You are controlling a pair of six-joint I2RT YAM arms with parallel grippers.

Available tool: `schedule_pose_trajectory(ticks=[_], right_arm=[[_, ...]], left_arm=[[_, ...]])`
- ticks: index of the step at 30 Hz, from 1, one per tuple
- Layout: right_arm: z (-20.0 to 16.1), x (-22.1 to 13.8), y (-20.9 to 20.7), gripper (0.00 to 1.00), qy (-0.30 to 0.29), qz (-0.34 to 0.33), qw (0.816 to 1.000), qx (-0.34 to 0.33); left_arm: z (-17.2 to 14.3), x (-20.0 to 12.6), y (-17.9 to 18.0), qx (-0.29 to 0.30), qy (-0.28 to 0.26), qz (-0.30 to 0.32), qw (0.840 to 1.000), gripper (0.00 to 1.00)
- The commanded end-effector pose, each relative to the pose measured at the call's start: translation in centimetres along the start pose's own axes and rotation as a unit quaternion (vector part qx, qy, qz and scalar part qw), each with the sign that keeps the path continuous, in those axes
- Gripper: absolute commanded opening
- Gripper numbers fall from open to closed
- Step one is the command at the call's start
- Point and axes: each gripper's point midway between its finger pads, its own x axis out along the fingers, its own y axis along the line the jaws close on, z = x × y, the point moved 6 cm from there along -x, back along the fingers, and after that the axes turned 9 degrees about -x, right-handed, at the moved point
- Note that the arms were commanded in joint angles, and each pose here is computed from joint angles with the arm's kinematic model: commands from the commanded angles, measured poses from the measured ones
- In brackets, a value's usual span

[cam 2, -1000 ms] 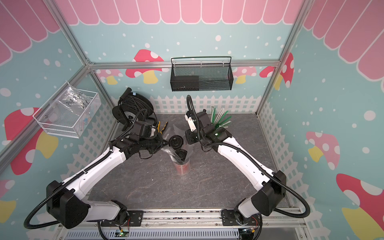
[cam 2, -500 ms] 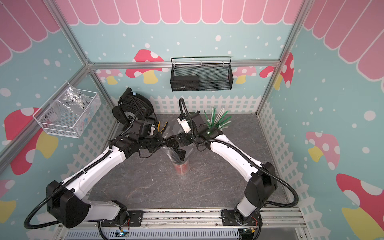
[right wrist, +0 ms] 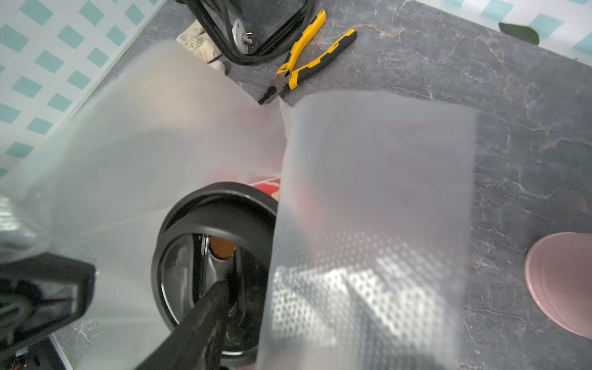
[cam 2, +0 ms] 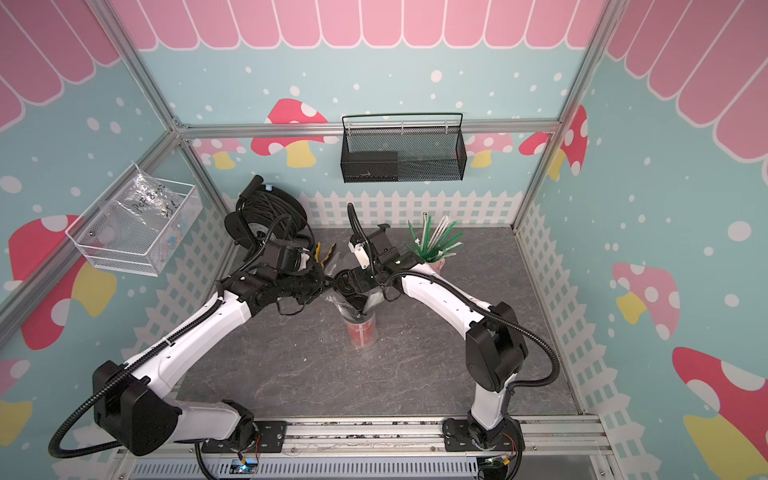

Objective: Pack milk tea into plastic carrier bags
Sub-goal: Adjust the plastic carrier bag at the center of the board.

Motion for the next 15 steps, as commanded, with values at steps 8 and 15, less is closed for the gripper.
schedule_pose_trajectory(ticks=[8, 15], right_arm=[[0.9, 0.9, -0.5, 0.56, 0.007, -0.023, 1.0, 0.016], [2.3, -0.3, 0.5, 0.42, -0.037, 0.007, 0.999, 0.02]], left_arm=[[0.6, -0.3, -0.6, 0.009, 0.0, -0.014, 1.0, 0.0], [0.5, -0.1, -0.3, 0.011, 0.007, -0.013, 1.0, 0.0]])
